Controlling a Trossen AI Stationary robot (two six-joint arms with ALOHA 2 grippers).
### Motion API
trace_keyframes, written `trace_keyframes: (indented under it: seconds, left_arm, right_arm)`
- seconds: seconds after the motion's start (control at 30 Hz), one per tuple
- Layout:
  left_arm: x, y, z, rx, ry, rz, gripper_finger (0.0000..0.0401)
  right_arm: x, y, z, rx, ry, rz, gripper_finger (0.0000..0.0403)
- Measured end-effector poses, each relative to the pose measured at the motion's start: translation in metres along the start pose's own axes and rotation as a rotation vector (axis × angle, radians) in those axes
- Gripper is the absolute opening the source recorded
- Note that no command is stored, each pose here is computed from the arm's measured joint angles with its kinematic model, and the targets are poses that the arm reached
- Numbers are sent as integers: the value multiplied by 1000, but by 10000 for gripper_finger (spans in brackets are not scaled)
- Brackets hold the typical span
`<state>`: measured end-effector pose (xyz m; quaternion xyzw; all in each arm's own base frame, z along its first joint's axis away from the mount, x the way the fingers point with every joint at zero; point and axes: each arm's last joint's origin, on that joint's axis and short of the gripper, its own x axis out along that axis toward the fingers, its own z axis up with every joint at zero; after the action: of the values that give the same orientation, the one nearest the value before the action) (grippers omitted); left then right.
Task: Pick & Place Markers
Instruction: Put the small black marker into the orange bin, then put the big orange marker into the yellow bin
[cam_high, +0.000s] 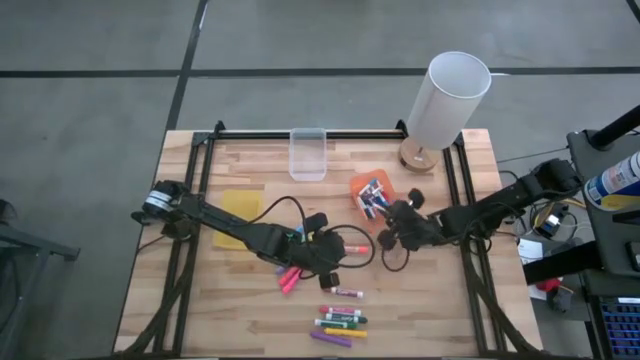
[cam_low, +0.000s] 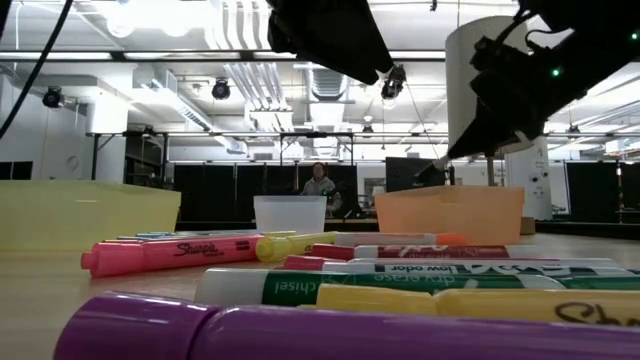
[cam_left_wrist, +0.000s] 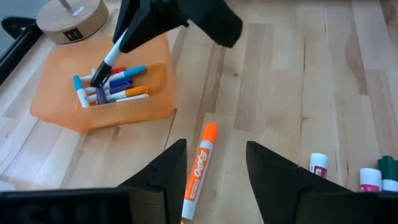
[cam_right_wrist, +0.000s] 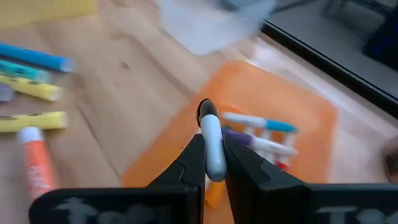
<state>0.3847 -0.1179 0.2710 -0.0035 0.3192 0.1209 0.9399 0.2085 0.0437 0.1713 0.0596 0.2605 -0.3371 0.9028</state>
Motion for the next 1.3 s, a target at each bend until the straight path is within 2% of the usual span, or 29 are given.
trace_keyframes:
  seconds: [0.47, 0.93, 1.1, 1.3]
  left_arm:
    - [0, 0, 0, -1, 0, -3, 158]
    - [0, 0, 0, -1, 0, -3, 158]
    - [0, 0, 0, -1, 0, -3, 159]
    - [3, 0, 0, -5, -1, -2, 159]
  right_arm:
    - [2, -3, -3, 22, 18, -25, 43]
    - [3, -3, -3, 21, 18, -25, 175]
    - [3, -3, -3, 16, 17, -25, 201]
    - [3, -3, -2, 8, 17, -24, 211]
